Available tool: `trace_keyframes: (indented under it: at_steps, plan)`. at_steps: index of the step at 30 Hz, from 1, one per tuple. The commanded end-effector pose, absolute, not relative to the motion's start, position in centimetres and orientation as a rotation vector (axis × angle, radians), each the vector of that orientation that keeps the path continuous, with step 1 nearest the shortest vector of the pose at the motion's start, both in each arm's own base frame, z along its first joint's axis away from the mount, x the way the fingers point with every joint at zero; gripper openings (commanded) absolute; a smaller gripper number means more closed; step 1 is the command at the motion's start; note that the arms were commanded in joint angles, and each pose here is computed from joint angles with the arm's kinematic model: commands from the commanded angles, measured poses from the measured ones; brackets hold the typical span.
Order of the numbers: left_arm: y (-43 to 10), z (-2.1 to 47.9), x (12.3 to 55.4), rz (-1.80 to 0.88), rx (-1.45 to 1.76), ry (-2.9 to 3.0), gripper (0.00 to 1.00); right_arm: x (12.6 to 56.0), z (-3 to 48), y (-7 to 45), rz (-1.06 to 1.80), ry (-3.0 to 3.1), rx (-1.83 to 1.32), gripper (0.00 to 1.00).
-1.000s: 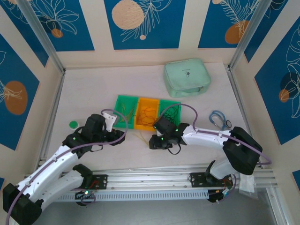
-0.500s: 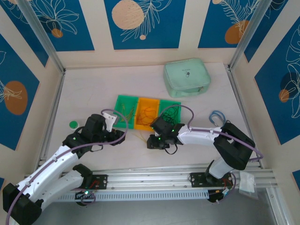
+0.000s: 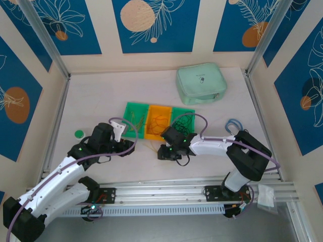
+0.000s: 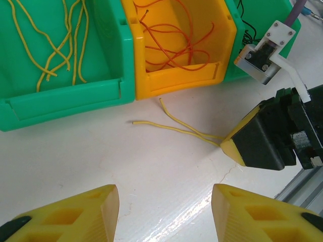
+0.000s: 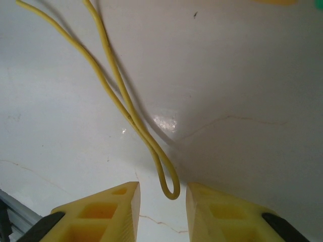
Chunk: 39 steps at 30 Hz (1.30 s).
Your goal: Untangle the cables
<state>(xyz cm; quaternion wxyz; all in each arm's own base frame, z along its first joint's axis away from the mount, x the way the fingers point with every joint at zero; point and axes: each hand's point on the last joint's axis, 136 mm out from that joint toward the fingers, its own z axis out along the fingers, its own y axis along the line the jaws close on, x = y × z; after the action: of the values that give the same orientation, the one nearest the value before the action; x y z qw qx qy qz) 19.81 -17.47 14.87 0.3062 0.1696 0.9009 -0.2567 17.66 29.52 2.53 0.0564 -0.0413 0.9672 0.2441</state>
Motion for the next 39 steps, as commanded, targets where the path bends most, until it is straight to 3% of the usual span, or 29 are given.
trace_keyframes:
  at_steps: [1,14,26,39]
  plan:
    - [-17.5,14.9,19.8,-0.673,0.457,2.374,0.51,17.5,1.7,29.3,0.719,2.943,-0.104,0.3]
    - [-17.5,15.0,19.6,-0.679,0.454,2.378,0.51,18.3,1.3,29.3,0.708,2.914,-0.086,0.24]
    - [-17.5,14.8,19.6,-0.681,0.45,2.384,0.51,18.1,1.5,29.1,0.706,2.911,-0.134,0.04]
    - [-17.1,15.6,19.7,-0.643,0.463,2.375,0.52,16.1,6.9,29.1,0.766,2.857,-0.544,0.0]
